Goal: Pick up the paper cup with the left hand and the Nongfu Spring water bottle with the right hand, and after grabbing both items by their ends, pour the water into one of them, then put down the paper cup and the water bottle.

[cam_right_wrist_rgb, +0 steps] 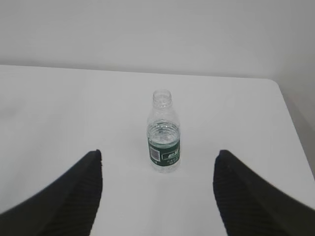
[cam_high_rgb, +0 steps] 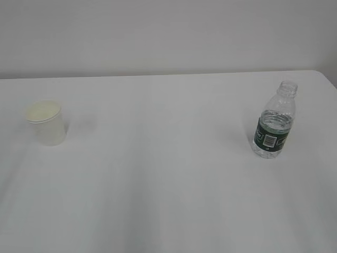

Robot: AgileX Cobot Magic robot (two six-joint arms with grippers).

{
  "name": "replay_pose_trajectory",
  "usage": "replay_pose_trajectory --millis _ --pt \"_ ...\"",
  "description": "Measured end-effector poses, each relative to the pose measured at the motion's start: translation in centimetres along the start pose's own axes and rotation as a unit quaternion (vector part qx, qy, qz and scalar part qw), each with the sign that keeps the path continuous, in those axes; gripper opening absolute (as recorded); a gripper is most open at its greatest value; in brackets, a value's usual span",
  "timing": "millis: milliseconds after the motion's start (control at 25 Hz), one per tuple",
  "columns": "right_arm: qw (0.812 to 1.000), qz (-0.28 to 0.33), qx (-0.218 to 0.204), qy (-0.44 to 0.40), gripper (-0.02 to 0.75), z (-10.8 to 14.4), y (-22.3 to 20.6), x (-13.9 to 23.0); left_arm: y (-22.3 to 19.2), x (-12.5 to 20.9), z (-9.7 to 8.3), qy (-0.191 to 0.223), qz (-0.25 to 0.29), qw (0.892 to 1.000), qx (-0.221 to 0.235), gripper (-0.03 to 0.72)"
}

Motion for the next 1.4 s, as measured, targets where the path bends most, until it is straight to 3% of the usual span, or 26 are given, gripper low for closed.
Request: replay_pose_trajectory --millis 640,840,1400 --pt "0.995 -0.089 -0.024 -0.026 0.537 0.6 -1.5 -3.3 -1.0 -1.7 0.0 -0.011 -0.057 0.998 -0.003 0.503" --pt "0.996 -0.09 -0.023 -0.015 0.537 0.6 -1.5 -3.3 -2.2 -2.0 -0.1 -0.033 -0.064 0.997 -0.003 0.503" --pt "0.995 -0.094 -0.022 -0.012 0.537 0.5 -1.7 -3.5 -3.9 -1.8 -0.3 -0.037 -0.062 0.997 0.003 0.502"
Point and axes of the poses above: a point on each arm's last joint axis where the gripper is mounted, y pointing back along that axis away from the gripper, z along the wrist's bending axis when the last joint is at zero, x = y × z, the point moved 4 cm from there along -y, pointing out along that axis toward the gripper, and after that the axes turned 14 degrees about -y, right-handed, at the moved point
